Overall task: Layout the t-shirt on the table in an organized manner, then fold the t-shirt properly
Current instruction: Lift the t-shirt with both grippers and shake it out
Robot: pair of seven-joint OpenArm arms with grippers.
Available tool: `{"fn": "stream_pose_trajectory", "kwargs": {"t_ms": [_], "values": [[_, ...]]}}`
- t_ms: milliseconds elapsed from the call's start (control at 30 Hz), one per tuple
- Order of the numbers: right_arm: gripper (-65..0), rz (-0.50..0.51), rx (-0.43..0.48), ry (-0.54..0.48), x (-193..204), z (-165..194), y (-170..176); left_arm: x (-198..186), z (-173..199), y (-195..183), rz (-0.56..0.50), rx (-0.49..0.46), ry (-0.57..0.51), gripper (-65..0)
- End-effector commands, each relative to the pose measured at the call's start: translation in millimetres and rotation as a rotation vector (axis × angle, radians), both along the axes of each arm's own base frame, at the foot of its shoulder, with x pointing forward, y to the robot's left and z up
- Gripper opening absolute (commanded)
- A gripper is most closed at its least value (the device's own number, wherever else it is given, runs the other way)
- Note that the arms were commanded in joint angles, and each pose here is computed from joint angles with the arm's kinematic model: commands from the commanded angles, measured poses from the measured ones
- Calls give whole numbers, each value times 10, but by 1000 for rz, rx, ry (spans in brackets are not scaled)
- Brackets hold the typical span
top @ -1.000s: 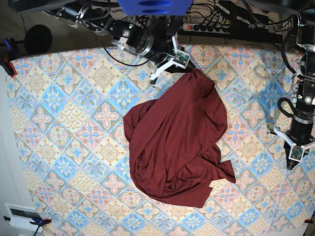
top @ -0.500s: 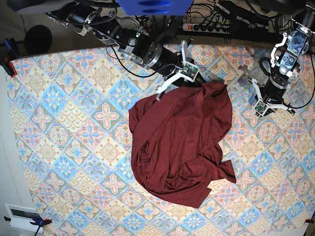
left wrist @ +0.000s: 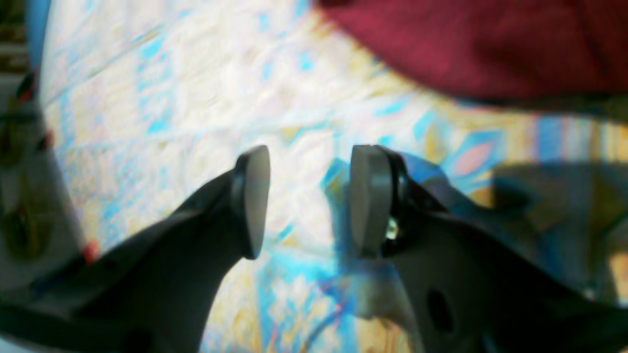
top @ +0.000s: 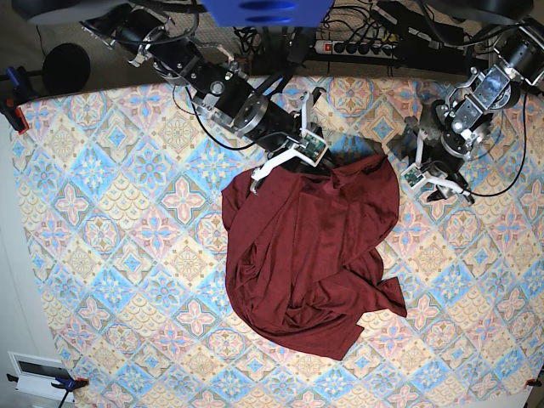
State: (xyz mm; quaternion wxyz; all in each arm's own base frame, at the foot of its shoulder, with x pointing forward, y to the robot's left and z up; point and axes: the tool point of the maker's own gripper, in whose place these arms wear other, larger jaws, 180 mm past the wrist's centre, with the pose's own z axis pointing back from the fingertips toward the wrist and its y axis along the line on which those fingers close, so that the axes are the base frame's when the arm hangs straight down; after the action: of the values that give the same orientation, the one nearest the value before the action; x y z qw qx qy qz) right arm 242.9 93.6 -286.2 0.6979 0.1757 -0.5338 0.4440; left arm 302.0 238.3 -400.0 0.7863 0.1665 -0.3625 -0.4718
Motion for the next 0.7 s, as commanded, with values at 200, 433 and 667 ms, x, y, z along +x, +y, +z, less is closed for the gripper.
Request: {"fn": "stream_pose_trajectory", "kwargs": {"t_ms": [200, 433, 667], "values": [[-650, -52, 3, -56, 208, 118, -225, 183, 73, -211, -106, 35, -27, -384], [-650, -62, 2, -59, 238, 124, -249, 369, 103, -663, -182, -8, -55, -386], [-650, -61, 1, -79, 292, 175, -253, 660, -27, -831, -140, -30, -64, -470]]}}
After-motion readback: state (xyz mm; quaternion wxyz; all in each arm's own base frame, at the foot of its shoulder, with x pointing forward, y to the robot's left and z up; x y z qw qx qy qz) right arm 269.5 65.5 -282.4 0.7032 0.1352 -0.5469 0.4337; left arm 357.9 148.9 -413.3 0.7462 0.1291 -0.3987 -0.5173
